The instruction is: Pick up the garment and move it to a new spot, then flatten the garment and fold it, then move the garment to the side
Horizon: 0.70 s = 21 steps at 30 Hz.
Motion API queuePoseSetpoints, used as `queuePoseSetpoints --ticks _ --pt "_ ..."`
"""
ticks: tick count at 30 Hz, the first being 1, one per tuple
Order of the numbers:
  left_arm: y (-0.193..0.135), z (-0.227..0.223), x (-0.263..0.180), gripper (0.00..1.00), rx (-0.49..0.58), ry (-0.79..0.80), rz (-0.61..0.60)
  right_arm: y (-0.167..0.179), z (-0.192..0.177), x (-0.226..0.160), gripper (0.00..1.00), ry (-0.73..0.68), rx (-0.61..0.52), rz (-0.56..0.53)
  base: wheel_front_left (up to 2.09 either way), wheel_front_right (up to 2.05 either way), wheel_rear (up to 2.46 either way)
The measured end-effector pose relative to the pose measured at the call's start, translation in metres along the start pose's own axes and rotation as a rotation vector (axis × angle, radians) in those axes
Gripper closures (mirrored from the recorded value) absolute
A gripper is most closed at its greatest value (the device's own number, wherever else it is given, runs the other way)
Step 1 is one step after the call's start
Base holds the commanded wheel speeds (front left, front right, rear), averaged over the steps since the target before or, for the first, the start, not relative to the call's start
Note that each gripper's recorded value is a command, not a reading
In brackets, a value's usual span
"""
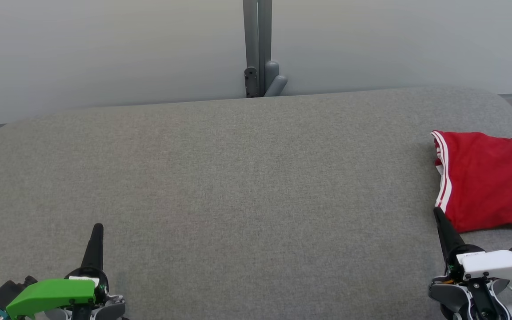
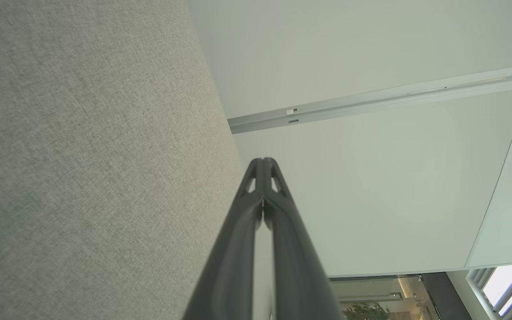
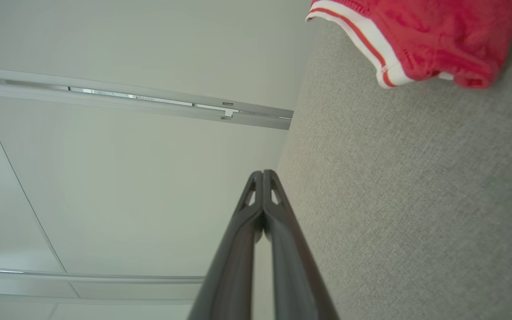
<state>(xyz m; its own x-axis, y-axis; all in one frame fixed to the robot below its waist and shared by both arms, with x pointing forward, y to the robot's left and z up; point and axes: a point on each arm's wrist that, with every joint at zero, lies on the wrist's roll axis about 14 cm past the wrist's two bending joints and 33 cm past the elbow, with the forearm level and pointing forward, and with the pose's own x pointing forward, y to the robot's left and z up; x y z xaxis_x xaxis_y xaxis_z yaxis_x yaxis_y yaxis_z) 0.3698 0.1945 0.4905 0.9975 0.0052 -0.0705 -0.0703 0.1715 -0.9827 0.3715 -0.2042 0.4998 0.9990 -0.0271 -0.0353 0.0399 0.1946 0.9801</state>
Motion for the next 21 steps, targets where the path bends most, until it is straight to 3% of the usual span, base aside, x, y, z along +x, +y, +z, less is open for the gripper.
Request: queuePoseSetpoints --ticks 21 --pt "-0.012 0.004 0.009 1.00 -0.139 0.004 -0.046 0.007 -0.002 0.009 1.00 0.018 0.160 0.026 0.00 0.00 0.00"
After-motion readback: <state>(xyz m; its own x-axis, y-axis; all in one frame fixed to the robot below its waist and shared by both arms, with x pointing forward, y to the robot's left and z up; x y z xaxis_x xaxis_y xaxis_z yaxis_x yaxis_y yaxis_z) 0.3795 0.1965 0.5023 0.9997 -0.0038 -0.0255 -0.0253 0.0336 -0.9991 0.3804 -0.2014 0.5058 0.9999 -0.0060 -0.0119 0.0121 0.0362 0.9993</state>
